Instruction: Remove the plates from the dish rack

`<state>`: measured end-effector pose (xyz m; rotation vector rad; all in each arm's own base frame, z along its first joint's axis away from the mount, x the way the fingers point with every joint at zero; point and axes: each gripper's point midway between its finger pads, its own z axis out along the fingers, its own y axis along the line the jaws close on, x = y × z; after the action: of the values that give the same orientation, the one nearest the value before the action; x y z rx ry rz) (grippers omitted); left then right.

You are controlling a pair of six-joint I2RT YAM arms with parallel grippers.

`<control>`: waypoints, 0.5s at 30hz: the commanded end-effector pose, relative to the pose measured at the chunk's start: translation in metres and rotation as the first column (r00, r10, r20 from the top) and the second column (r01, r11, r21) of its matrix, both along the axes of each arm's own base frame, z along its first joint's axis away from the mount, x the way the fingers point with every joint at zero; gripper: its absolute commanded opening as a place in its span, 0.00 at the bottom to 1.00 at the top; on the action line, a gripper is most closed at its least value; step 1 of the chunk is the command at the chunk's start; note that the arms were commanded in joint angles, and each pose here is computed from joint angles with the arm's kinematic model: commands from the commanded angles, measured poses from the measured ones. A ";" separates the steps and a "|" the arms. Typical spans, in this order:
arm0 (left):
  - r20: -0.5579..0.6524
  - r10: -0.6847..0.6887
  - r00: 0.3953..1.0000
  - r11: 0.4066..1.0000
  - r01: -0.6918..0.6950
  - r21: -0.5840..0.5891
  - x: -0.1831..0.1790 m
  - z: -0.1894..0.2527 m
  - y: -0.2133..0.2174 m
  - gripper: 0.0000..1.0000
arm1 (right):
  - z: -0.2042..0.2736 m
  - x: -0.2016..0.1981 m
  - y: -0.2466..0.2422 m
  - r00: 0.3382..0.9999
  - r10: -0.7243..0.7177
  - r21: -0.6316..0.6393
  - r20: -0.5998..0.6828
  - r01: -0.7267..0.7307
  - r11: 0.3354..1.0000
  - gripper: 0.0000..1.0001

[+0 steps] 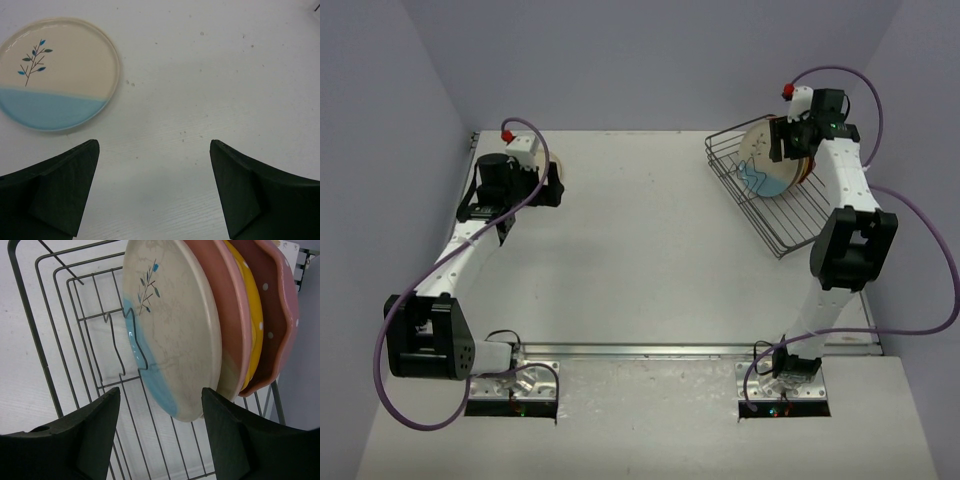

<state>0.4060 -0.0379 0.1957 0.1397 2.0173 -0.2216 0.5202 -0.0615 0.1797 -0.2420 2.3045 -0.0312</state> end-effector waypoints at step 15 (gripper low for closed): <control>0.036 -0.023 0.999 0.999 0.024 -0.032 0.008 0.016 -0.011 0.90 | 0.040 0.021 -0.026 0.992 -0.043 -0.083 0.122 0.053 0.995 0.63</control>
<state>0.4048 -0.0430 0.1920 0.1353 2.0320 -0.2429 0.5293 -0.0743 0.1923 -0.2298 2.2714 -0.0952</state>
